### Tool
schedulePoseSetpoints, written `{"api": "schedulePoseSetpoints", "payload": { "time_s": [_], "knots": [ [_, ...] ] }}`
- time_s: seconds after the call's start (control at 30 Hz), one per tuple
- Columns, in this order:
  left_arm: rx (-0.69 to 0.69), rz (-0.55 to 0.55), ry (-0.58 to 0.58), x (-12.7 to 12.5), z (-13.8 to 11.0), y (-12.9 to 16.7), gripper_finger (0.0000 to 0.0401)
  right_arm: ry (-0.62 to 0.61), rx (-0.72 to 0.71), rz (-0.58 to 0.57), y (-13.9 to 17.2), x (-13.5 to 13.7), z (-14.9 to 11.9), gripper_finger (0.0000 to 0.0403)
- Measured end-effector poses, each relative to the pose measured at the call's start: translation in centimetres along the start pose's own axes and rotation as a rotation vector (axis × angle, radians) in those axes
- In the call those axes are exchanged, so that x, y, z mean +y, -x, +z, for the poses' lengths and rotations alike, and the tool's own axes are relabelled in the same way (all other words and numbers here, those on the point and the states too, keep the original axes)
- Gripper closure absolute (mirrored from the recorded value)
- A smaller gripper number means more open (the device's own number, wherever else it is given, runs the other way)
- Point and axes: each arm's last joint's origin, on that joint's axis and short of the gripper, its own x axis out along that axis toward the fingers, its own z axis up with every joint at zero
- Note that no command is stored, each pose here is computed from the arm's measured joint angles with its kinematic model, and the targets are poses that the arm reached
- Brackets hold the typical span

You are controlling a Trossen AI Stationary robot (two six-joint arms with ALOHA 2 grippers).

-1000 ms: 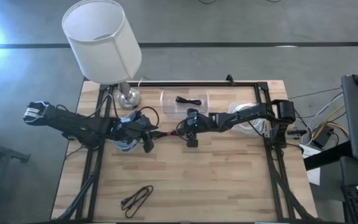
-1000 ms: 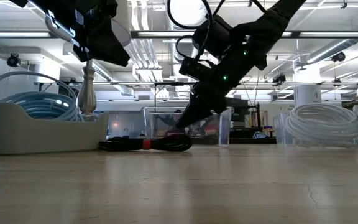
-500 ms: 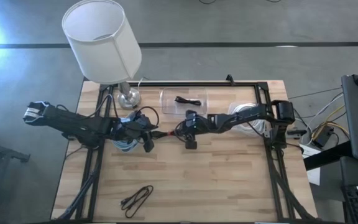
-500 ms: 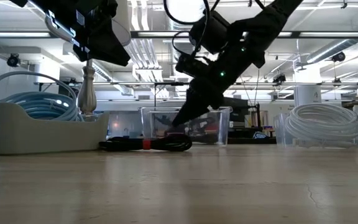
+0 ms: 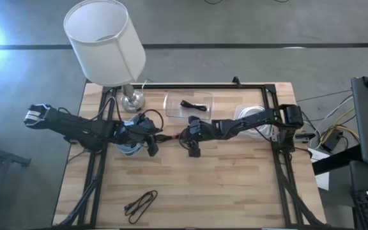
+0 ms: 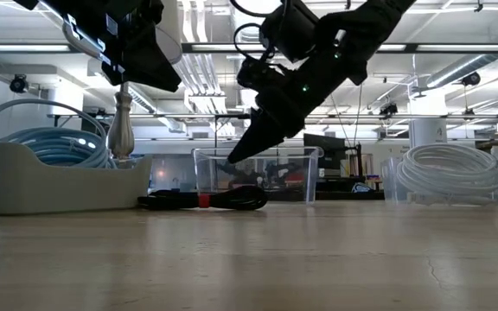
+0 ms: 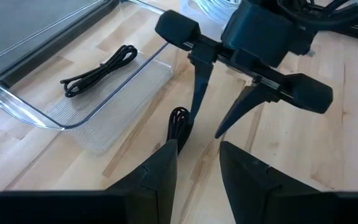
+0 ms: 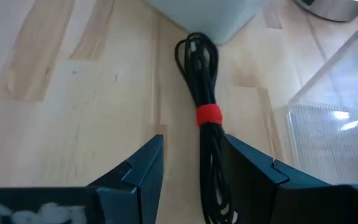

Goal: Pick & Place USB Port
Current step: Put the top black USB cable into the left transparent bin

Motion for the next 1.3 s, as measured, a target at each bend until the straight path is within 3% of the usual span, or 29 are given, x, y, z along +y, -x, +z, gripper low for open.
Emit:
{"api": "schedulePoseSetpoints", "payload": {
  "time_s": [0.33,0.5,0.77,1.03,1.3],
  "knots": [
    [0.000,0.000,-0.002,0.0,0.0,0.0,0.0277,-0.025,0.072,-0.014,-2.0,0.3,-1.9,0.0253],
    [-0.005,-0.002,0.000,0.0,0.1,0.0,0.0277,0.033,0.135,-0.157,-3.9,0.3,-2.8,0.0252],
    [-0.005,-0.002,-0.001,0.0,0.1,0.0,0.0277,0.050,0.191,-0.152,-3.7,0.1,-1.4,0.0252],
    [-0.006,-0.001,-0.001,0.0,0.1,0.0,0.0277,0.126,0.104,-0.155,-3.3,-0.2,1.0,0.0252],
    [-0.005,-0.001,-0.001,0.0,0.1,0.0,0.0277,0.066,0.108,-0.125,-3.6,-1.3,0.3,0.0252]
  ]
}}
